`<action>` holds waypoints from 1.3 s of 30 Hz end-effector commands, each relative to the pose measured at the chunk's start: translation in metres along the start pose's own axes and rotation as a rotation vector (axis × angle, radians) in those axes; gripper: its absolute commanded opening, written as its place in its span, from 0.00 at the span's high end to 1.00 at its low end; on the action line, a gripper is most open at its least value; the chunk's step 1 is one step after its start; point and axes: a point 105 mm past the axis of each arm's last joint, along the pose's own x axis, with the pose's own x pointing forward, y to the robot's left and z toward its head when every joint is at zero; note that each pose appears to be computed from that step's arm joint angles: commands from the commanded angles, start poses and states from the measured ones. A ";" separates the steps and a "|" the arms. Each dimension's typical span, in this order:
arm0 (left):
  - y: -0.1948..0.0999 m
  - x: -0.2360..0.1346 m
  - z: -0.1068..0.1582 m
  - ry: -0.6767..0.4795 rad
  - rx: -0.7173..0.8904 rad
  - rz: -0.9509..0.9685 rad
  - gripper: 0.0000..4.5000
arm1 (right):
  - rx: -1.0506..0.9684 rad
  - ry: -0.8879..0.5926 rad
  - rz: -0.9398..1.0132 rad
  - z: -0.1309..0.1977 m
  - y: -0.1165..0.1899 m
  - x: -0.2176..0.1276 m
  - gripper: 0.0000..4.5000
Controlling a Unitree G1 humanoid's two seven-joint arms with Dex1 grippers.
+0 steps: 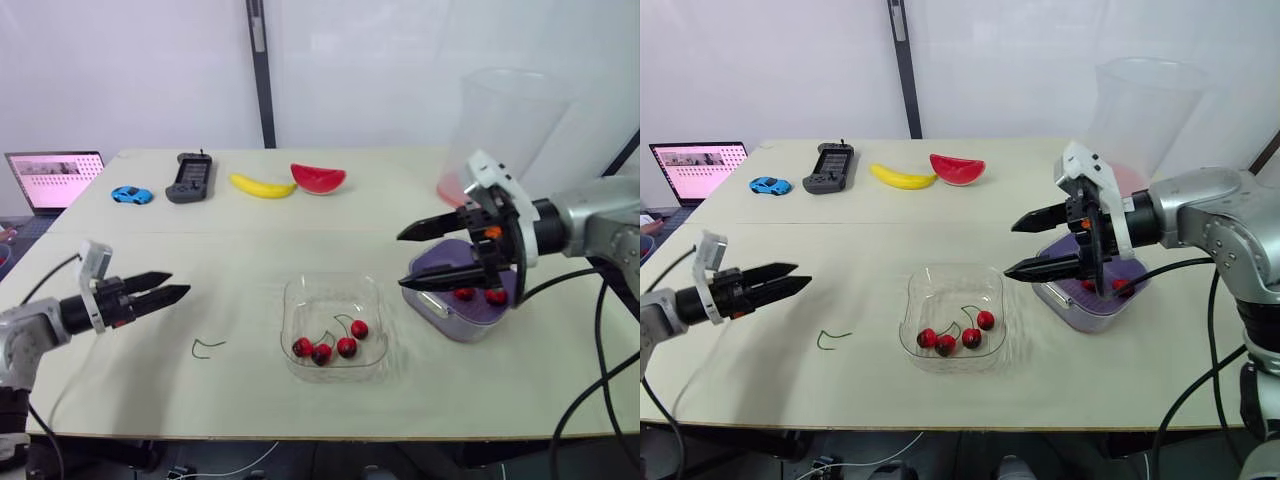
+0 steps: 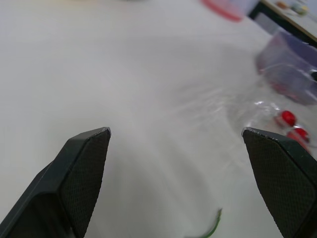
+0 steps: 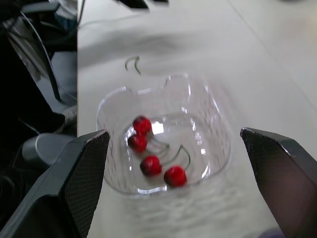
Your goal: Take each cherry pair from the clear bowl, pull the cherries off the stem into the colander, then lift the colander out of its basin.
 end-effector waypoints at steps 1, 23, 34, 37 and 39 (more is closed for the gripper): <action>-0.037 0.016 0.026 0.036 0.220 -0.223 0.01 | -0.159 0.009 -0.054 0.010 0.009 -0.001 0.00; -0.072 0.035 0.017 0.062 0.259 -0.311 0.01 | 0.035 0.483 -0.094 -0.020 0.009 0.086 0.00; -0.074 0.034 0.009 0.092 0.279 -0.288 0.00 | -0.181 0.647 -0.174 -0.050 -0.007 0.120 0.06; -0.074 0.035 0.010 0.088 0.282 -0.274 0.00 | -0.212 0.679 -0.134 -0.057 -0.003 0.127 0.27; -0.075 0.034 0.009 0.090 0.281 -0.272 0.00 | -0.235 0.692 -0.136 -0.058 -0.005 0.129 0.37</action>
